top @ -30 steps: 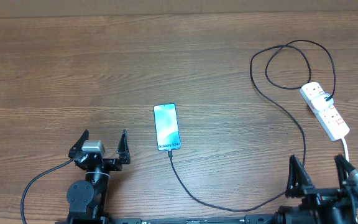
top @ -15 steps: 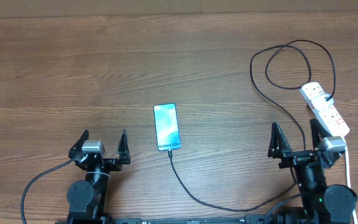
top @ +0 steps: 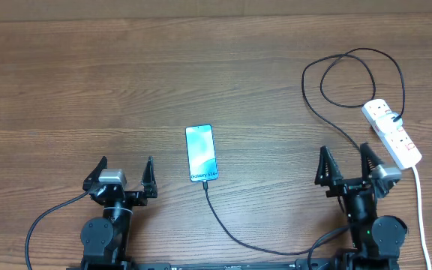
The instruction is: Plug charger to phone and switch on socket
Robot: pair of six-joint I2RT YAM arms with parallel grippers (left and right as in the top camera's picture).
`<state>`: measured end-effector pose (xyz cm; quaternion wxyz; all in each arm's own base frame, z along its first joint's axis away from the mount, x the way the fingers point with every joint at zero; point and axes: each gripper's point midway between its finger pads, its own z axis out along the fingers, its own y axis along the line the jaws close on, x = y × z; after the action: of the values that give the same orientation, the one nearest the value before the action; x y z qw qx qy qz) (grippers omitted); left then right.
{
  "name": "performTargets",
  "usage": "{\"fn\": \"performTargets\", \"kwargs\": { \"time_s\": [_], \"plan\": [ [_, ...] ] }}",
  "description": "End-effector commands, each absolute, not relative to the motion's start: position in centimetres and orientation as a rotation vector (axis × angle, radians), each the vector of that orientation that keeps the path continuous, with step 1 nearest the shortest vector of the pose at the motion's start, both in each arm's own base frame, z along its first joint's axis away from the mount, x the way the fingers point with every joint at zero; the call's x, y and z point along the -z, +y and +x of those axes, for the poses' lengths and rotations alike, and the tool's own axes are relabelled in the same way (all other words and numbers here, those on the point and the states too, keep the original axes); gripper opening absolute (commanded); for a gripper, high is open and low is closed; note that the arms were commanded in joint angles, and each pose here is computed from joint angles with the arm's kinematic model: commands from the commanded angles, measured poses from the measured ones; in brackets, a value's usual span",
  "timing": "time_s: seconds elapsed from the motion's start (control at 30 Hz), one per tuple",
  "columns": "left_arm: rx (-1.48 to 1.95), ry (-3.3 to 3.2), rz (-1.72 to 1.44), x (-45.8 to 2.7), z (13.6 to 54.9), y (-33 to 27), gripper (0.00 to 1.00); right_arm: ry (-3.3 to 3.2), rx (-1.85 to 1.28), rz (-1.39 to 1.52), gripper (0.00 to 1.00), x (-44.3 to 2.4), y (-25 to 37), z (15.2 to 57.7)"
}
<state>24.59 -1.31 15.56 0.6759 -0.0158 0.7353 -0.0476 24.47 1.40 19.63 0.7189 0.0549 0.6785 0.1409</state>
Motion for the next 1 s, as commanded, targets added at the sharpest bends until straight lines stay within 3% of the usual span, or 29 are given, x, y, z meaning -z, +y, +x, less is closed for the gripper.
{"fn": "performTargets", "kwargs": {
  "time_s": [0.0,0.17,0.97],
  "plan": [
    [0.089,1.651,-0.013,-15.5,24.6,-1.3,1.0,1.482,-0.315,0.181,1.0,-19.6,0.7,24.5],
    [0.089,1.651,-0.013,-15.5,24.6,-1.3,1.0,1.584,-0.309,0.211,1.0,-17.1,0.6,24.6],
    [0.089,1.651,-0.013,-15.5,24.6,-1.3,0.99,1.584,-0.262,0.137,1.0,-17.2,1.0,24.6]
  ]
}}
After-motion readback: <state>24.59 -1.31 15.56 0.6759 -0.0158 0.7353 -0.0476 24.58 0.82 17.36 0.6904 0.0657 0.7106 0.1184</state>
